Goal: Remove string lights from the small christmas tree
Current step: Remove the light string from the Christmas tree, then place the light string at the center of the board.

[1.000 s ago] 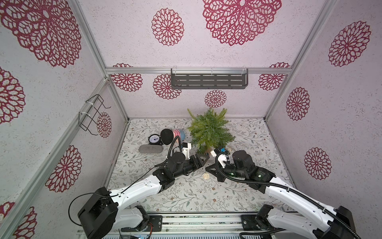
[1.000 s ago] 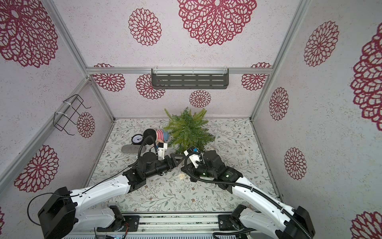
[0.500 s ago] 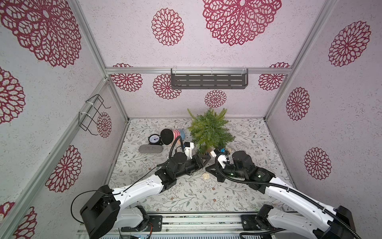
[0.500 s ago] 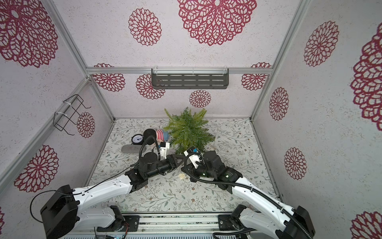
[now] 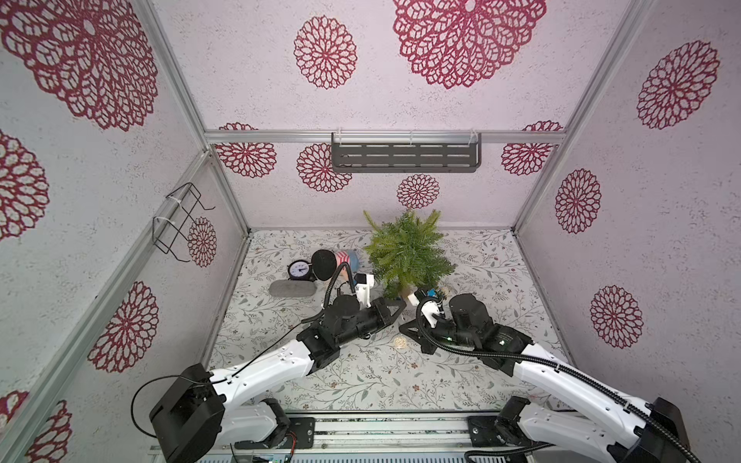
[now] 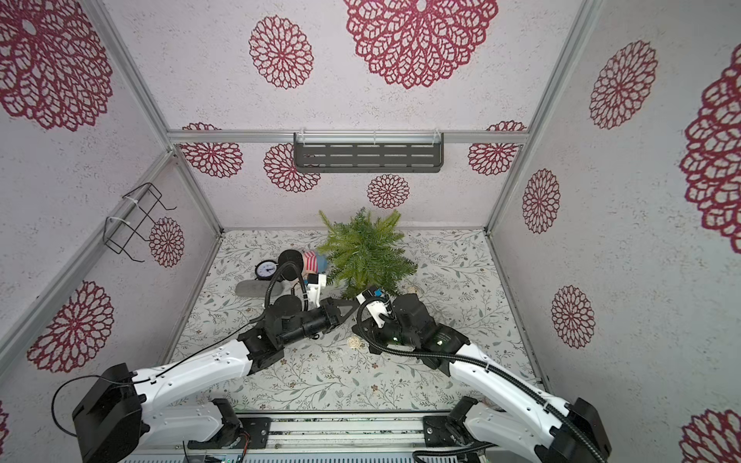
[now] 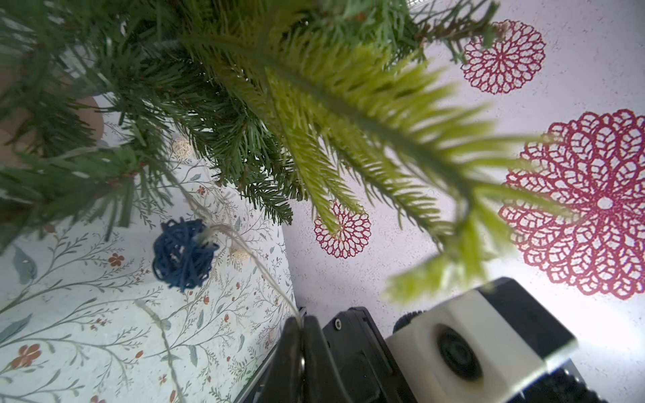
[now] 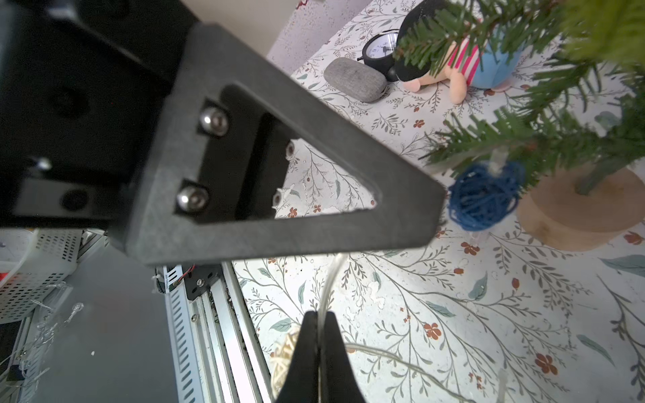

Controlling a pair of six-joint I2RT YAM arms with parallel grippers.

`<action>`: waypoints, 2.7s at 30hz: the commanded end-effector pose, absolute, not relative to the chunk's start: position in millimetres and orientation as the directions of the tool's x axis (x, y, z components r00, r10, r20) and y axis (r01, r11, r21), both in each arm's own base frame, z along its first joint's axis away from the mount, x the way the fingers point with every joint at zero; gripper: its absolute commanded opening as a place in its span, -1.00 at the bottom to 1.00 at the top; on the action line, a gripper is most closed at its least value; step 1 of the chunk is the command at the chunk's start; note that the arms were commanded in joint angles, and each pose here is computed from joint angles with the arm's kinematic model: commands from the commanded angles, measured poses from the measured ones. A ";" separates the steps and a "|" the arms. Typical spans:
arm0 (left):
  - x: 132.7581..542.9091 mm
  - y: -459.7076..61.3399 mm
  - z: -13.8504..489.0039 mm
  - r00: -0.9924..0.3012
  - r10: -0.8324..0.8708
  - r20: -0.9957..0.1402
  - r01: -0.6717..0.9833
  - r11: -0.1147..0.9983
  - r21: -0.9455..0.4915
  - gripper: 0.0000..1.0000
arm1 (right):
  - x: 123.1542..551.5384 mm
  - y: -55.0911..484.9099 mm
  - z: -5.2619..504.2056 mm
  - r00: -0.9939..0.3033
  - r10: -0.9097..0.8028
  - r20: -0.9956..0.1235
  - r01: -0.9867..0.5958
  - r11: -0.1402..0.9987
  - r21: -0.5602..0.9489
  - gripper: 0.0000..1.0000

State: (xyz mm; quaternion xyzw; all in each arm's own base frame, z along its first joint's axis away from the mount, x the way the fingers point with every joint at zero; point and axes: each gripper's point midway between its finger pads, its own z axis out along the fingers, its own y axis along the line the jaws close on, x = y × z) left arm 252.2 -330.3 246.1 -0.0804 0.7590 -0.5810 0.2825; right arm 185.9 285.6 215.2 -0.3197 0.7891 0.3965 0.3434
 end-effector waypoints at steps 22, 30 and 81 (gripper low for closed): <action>268.8 -267.9 284.6 -0.651 -0.501 -0.570 0.245 0.573 -0.782 -1.00 | 196.0 295.8 243.4 -0.491 -0.191 -0.850 -0.802 0.479 0.356 0.22; 284.4 -257.1 289.9 -0.616 -0.490 -0.617 0.229 0.638 -0.735 -1.00 | 196.5 290.3 252.0 -0.477 -0.179 -0.861 -0.799 0.496 0.340 0.33; 204.0 -423.4 256.3 -0.746 -0.006 -0.666 0.572 0.505 -0.646 -0.52 | 214.8 95.8 220.3 -0.564 0.148 -0.812 -0.002 0.984 0.181 0.43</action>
